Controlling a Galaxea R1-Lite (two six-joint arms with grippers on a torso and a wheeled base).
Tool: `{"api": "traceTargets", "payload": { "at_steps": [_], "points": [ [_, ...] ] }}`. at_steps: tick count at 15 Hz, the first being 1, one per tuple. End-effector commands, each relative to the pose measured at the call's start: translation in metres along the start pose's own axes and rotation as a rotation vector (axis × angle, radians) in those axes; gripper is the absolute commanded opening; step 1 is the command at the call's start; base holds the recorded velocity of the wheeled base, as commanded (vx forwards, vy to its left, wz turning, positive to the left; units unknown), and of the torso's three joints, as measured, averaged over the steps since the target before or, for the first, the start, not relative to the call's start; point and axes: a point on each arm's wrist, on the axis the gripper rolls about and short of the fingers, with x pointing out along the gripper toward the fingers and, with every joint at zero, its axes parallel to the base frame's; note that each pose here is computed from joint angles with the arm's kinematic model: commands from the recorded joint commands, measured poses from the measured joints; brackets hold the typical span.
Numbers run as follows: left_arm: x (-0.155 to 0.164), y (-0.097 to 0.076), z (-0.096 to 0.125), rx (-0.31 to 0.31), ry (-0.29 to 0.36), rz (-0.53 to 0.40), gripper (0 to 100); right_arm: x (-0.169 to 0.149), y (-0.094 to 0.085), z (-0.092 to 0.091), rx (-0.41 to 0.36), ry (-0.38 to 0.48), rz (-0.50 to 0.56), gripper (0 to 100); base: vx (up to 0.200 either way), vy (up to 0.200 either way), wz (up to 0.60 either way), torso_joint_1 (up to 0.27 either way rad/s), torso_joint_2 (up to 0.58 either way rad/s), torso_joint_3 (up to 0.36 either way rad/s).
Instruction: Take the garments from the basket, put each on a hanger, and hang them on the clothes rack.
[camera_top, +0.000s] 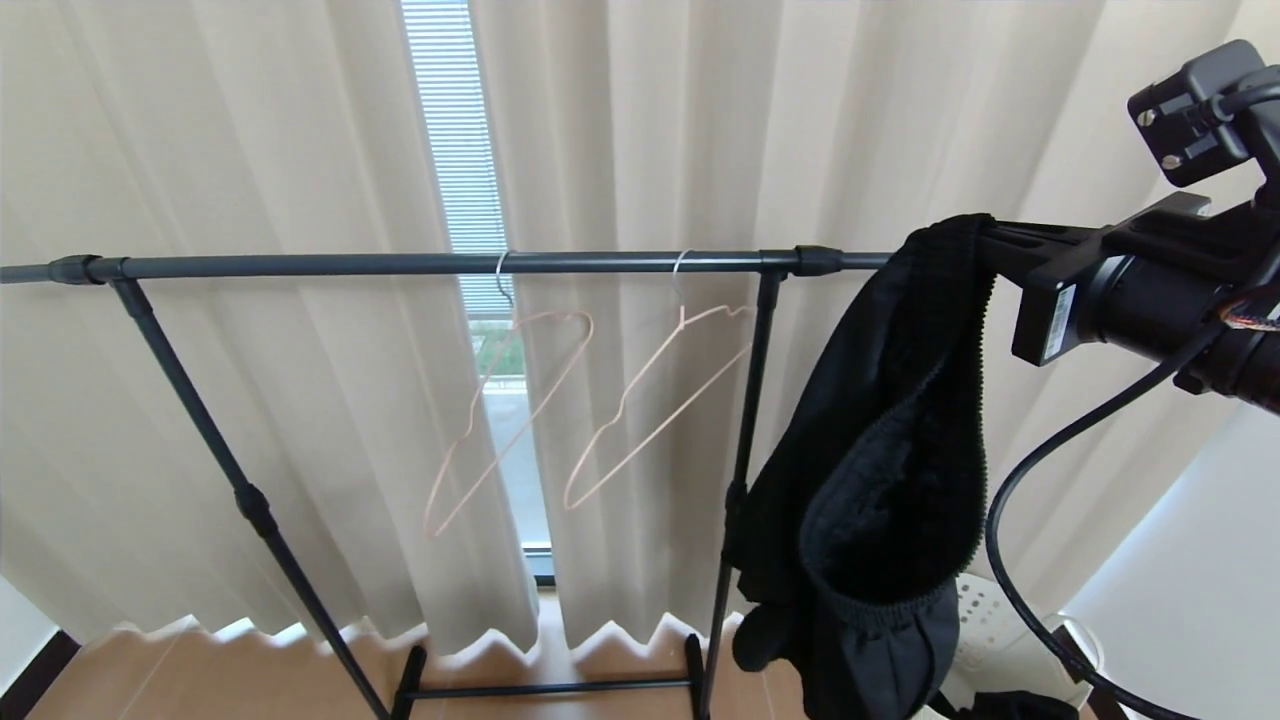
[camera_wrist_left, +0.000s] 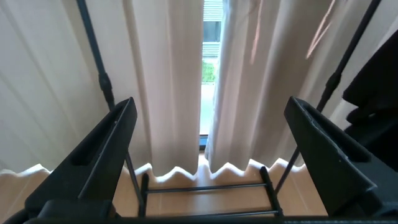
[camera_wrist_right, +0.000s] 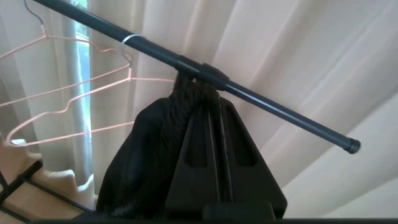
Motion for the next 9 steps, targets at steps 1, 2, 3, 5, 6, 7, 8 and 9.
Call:
{"api": "traceTargets", "payload": {
  "at_steps": [1, 2, 3, 5, 6, 7, 8, 9],
  "points": [
    [0.0, 0.0, 0.0001, -0.002, 0.0, 0.0, 100, -0.0018, -0.0007, 0.0016, 0.0, -0.007, -0.002, 0, 0.0, 0.2, 0.0, -0.002, 0.01, 0.002],
    [0.0, 0.0, 0.0001, -0.002, 0.0, 0.0, 100, -0.0018, -0.0007, 0.0016, 0.0, -0.007, -0.002, 0, 0.0, 0.2, 0.0, -0.002, 0.0, 0.002],
    [0.0, 0.0, 0.0001, -0.002, 0.0, 0.0, 100, -0.0018, -0.0005, 0.0012, 0.0, -0.006, -0.002, 0, 0.0, 0.2, 0.0, 0.002, 0.0, 0.007],
    [0.0, 0.0, 0.0001, -0.002, 0.0, 0.0, 100, -0.0018, -0.0005, 0.0012, 0.0, -0.006, -0.002, 0, 0.0, 0.2, 0.0, 0.002, 0.0, 0.005],
    [0.0, 0.0, 0.0001, -0.002, 0.0, 0.0, 100, -0.0018, -0.0005, 0.0012, 0.002, -0.006, -0.002, 0, 0.0, 0.2, 0.0, -0.002, 0.0, 0.002],
    [0.0, 0.0, 0.0001, -0.002, 0.0, 0.0, 100, -0.0018, -0.0005, 0.0012, 0.0, -0.006, -0.002, 0, 0.0, 0.2, 0.0, 0.002, 0.0, 0.002],
    [0.0, 0.0, 0.0001, -0.002, 0.0, 0.0, 100, -0.0023, -0.0006, 0.0011, 0.0, -0.006, -0.002, 0, 0.0, 0.2, 0.0, 0.002, 0.0, 0.002],
    [0.0, 0.0, 0.0001, -0.002, 0.0, 0.0, 100, -0.0023, -0.0006, 0.0011, 0.0, -0.006, -0.002, 0, 0.0, 0.2, 0.0, 0.002, 0.0, 0.002]
  ]
}}
